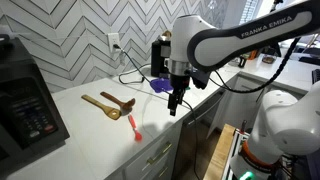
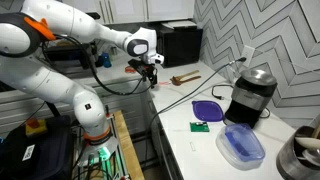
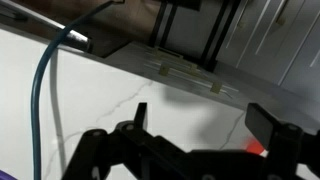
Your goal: Pick up the white object in front of the light blue lid clear bowl and put it in the green packet on the table
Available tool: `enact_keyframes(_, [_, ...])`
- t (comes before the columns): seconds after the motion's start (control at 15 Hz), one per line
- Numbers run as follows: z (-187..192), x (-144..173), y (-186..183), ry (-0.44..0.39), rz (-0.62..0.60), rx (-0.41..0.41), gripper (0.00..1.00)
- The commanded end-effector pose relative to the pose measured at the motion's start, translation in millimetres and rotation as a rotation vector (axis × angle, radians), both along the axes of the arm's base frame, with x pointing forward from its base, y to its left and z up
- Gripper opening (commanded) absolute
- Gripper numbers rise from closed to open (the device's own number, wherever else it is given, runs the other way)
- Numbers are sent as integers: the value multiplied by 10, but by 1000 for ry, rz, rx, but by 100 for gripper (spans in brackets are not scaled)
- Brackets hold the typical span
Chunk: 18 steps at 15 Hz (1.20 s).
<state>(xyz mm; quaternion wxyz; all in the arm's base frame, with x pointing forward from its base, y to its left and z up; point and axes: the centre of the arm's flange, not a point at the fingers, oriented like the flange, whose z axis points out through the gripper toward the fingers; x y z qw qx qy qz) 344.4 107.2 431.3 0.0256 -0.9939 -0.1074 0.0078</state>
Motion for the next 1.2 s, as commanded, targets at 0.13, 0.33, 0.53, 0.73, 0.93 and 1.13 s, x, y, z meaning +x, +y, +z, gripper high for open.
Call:
enact_keyframes(0.13, [-4,1,0,1,0,0,100])
enact_keyframes(0.33, [-35,125,-88,9,-73,13,100])
enact_keyframes(0.53, [-71,346,-388,15,-261,15,100])
enact_keyframes(0.73, [-81,537,-767,7,-428,23,100])
enact_keyframes(0.93, [-90,653,-1141,-16,-597,25,100])
enact_keyframes(1.13, [-120,675,-1525,-40,-764,15,100])
